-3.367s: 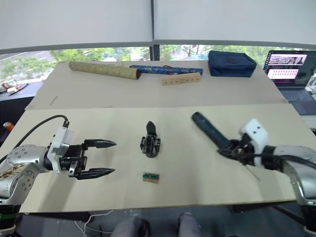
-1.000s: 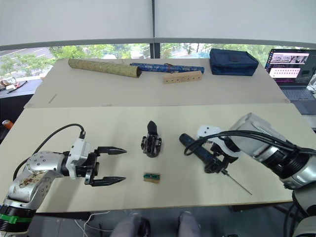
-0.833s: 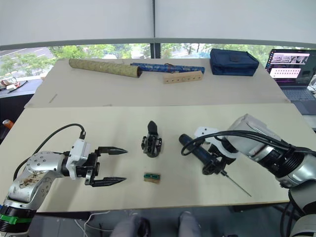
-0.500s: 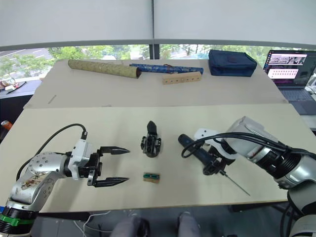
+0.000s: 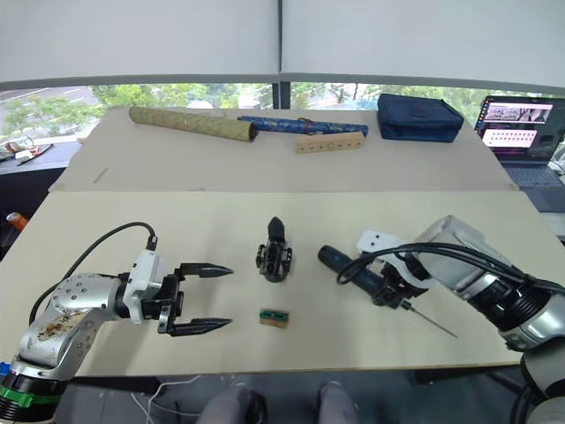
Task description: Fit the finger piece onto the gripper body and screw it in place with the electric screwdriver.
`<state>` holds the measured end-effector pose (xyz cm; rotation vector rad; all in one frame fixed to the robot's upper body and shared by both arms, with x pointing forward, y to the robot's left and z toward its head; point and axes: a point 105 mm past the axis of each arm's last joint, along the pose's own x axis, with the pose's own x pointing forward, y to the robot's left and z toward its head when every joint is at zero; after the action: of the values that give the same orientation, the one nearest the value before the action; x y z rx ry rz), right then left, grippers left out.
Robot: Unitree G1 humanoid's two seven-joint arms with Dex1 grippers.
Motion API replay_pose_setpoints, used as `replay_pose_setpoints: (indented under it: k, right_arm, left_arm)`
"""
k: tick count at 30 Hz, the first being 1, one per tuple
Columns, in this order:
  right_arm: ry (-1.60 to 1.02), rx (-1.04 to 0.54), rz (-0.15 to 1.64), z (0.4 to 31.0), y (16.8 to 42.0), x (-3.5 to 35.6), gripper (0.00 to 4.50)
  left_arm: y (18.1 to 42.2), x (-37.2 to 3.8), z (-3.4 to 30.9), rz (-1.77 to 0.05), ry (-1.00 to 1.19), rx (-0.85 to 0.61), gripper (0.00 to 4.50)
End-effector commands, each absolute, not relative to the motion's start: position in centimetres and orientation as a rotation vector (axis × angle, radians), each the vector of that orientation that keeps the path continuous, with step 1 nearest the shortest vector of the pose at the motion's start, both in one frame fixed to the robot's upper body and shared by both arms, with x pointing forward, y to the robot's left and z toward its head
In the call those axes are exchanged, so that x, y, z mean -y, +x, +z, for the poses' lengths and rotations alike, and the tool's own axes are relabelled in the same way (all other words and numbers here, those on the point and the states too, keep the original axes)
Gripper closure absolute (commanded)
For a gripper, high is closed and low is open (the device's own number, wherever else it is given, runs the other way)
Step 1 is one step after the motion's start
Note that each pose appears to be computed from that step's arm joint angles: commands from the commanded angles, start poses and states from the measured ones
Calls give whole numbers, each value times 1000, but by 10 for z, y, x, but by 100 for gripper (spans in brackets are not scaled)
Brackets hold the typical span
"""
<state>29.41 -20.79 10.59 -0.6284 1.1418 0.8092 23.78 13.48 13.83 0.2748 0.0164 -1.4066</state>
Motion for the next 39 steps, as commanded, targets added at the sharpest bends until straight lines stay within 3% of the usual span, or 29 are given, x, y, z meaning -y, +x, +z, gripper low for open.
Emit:
replay_pose_setpoints:
  k: [1,9,13,21,30,39]
  right_arm:
    - [-531,-1087,760,134,294,225,257]
    - [-433,-811,726,188,297,240,257]
    - [-247,-498,792,231,288,240,257]
    - [-17,98,852,290,275,228,257]
    - [-115,300,985,276,247,179,257]
    - [-134,349,1151,262,217,153,257]
  left_arm:
    - [238,-134,147,-1406,275,22,0]
    - [242,-143,147,-1386,275,9,0]
    - [246,-159,148,-1331,265,-16,0]
    - [252,-186,134,-1223,244,-86,0]
    - [247,-196,118,-1232,280,-111,0]
    - [236,-187,95,-1323,290,-173,0]
